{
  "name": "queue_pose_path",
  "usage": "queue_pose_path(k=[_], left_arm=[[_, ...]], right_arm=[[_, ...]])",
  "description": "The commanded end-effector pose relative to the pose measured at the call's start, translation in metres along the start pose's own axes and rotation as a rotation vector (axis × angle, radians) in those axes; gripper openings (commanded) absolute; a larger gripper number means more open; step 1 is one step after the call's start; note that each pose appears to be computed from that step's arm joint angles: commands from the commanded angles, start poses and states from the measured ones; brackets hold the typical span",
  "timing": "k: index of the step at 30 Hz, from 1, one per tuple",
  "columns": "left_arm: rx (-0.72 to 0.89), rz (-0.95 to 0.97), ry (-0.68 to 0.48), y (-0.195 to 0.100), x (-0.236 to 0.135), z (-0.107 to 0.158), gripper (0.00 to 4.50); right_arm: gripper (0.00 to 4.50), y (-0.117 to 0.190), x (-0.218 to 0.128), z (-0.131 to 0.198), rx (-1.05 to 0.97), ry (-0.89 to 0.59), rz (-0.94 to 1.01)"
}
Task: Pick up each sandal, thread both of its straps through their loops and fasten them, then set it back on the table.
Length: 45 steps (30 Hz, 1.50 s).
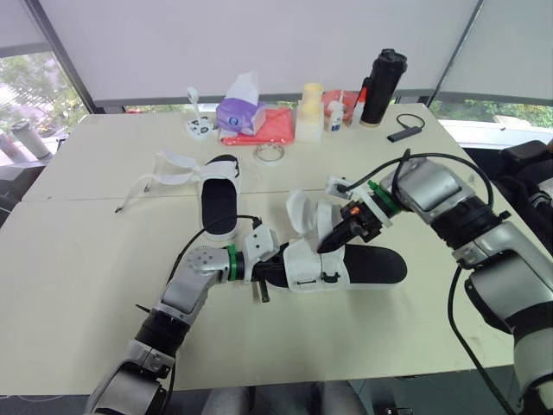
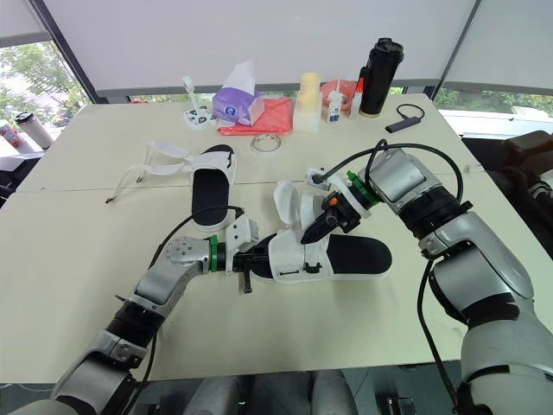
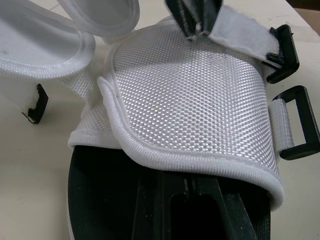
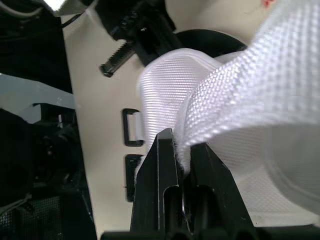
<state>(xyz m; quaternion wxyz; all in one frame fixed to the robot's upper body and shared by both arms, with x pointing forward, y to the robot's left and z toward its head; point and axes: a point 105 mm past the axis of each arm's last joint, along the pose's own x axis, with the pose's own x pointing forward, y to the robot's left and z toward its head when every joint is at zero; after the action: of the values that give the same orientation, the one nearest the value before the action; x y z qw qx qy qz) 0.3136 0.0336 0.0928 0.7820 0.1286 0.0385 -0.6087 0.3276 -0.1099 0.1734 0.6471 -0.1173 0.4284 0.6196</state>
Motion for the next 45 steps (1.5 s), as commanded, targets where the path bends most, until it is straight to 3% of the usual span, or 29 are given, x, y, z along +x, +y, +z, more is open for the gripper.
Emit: queue_pose_path(k=[1,19,22,29,40,45], left_arm=[[-0.007,-0.009,0.013,-0.004,0.002,-0.004,0.0],[-0.004,-0.009,0.015,-0.003,0.002,-0.003,0.0],[-0.004,-0.01,0.016,-0.003,0.002,-0.003,0.0],[-0.003,-0.005,0.015,-0.002,0.001,-0.003,0.0],[-0.002,-0.006,0.013,-0.002,0.002,-0.003,0.0],[0.0,-0.009,0.012,-0.002,0.003,-0.003,0.0]], right_arm=[[0.03,0.012,-0.004,0.004,-0.029,-0.016,0.028],[0.03,0.021,0.009,-0.021,-0.061,0.027,0.03],[0.89,0.023,0.008,-0.019,-0.061,0.012,0.028],[4.44,0.039,0.0,-0.022,-0.099,0.029,0.021],[4.48,0.064,-0.03,-0.032,-0.125,0.025,-0.035],[4.48,0.07,-0.023,-0.048,-0.074,0.022,-0.06]])
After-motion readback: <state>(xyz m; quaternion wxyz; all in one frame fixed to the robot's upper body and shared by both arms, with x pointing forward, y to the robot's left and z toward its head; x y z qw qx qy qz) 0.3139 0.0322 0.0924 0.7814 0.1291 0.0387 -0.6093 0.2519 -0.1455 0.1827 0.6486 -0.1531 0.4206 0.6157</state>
